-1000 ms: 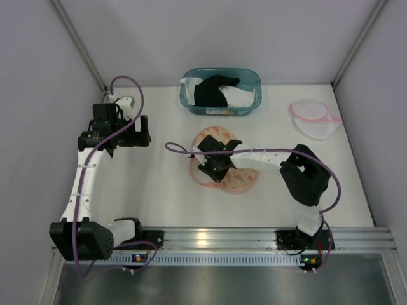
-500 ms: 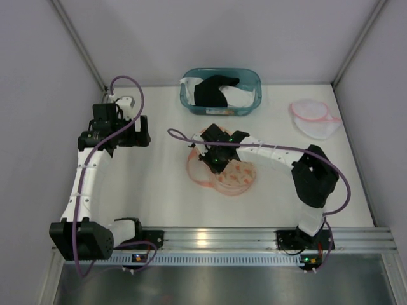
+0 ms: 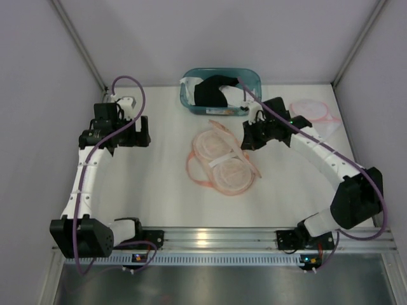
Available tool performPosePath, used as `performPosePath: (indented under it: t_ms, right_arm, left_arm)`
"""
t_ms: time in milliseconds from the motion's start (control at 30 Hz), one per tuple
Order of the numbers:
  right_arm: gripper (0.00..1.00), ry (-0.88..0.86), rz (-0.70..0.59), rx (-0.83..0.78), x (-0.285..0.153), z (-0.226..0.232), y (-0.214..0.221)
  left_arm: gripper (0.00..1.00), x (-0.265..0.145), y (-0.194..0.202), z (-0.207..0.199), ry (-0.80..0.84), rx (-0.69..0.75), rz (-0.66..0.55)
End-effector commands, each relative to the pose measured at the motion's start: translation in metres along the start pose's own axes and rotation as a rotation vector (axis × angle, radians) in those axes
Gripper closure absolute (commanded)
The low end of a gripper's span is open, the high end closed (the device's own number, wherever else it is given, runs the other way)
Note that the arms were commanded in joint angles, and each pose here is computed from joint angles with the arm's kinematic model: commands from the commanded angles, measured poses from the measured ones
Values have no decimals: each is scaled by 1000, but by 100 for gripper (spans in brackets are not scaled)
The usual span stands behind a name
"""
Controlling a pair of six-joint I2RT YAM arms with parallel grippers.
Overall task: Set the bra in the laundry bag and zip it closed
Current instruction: Open the laundry bag at the center of the board, then pick up the bra from the bin.
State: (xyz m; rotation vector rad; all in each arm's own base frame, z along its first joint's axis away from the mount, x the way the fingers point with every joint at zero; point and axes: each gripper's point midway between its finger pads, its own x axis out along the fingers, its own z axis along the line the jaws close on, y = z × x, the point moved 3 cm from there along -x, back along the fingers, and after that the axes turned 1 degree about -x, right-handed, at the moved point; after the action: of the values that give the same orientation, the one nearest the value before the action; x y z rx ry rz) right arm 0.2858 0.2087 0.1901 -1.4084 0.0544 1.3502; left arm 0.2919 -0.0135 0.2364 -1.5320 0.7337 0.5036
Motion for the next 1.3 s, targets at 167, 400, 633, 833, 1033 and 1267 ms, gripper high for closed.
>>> performPosePath:
  t_ms: [167,400,633,833,1033,1267]
  right_arm:
    - [100,106,-108,366,-51,-81,44]
    - [100,300,-223,567,-84,-160,80]
    - [100,364,-196,563,-85,-199,90]
    - [65,399,-90,541,-91,-203,104]
    - [29,446,-161,469,-115,-204,81]
    - [23,344,-221,470,-118,-199,46]
  left_arm:
    - [1,2,-17,-7,53,0,-21]
    - [1,2,-30,-15,111,21,-68]
    - [1,14,-49,-25,202,75,-149]
    - [1,39,-98,-28,201,62,-193]
    - [7,75,-143,-58,215,124,-276]
    - [12,131,-181,-112,216,171,-323]
